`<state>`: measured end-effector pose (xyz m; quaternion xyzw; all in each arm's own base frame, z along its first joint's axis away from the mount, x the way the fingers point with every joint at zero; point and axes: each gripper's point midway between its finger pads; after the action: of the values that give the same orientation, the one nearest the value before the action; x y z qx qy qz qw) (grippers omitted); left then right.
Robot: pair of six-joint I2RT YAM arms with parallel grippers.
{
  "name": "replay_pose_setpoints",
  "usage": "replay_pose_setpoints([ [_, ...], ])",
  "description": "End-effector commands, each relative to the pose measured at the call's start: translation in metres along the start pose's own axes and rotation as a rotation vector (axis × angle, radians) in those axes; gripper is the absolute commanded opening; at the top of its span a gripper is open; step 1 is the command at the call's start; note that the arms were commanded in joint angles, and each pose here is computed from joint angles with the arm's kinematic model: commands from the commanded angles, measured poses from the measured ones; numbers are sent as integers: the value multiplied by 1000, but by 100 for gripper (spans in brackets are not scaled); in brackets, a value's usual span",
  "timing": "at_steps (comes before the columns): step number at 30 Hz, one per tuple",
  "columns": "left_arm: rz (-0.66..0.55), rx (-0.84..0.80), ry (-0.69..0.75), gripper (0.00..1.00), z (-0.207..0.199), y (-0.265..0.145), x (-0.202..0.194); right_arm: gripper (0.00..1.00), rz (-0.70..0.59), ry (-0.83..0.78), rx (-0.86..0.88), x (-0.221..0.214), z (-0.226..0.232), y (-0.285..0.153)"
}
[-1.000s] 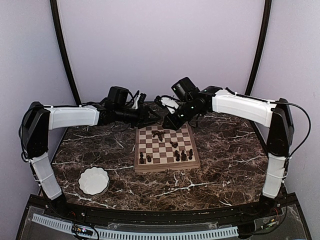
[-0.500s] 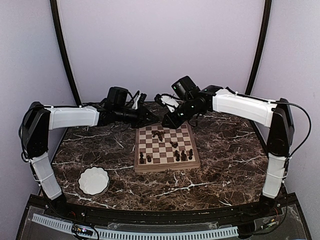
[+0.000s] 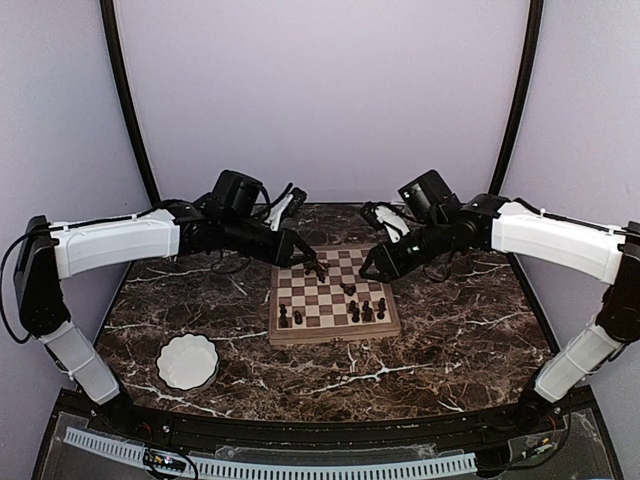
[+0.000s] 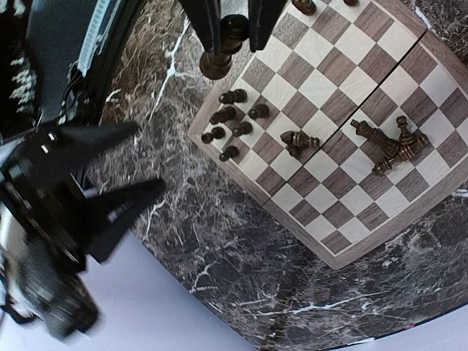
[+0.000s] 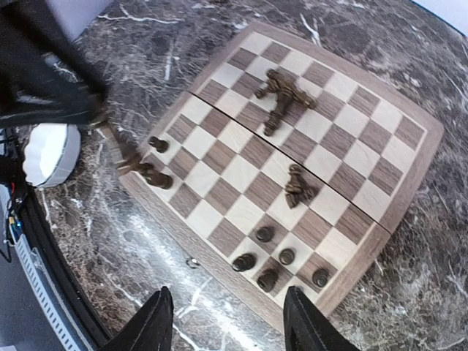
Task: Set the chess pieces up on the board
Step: Pass from the right arm to the left, then place the king at e8.
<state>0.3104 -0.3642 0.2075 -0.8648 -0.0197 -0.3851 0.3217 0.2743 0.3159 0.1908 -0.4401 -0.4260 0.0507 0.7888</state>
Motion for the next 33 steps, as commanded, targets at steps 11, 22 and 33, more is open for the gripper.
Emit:
replay_pose_setpoints([
  [11,300,219,381,9,-3,27,-74,53,39,163,-91,-20,-32,26],
  [22,298,248,399,9,1,47,-70,53,57,164,-157,-27,-44,25],
  [33,349,266,411,9,4,68,-75,54,74,183,-195,-36,-55,25],
])
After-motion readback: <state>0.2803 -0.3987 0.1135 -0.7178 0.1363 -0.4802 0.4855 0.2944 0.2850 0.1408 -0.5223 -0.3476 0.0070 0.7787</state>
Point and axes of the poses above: each gripper's point midway between its finger pads, its own y axis out along the fingers, its own z axis along the line the jaws close on, x = y × z, and after that the axes turned 1 degree about -y, right-handed
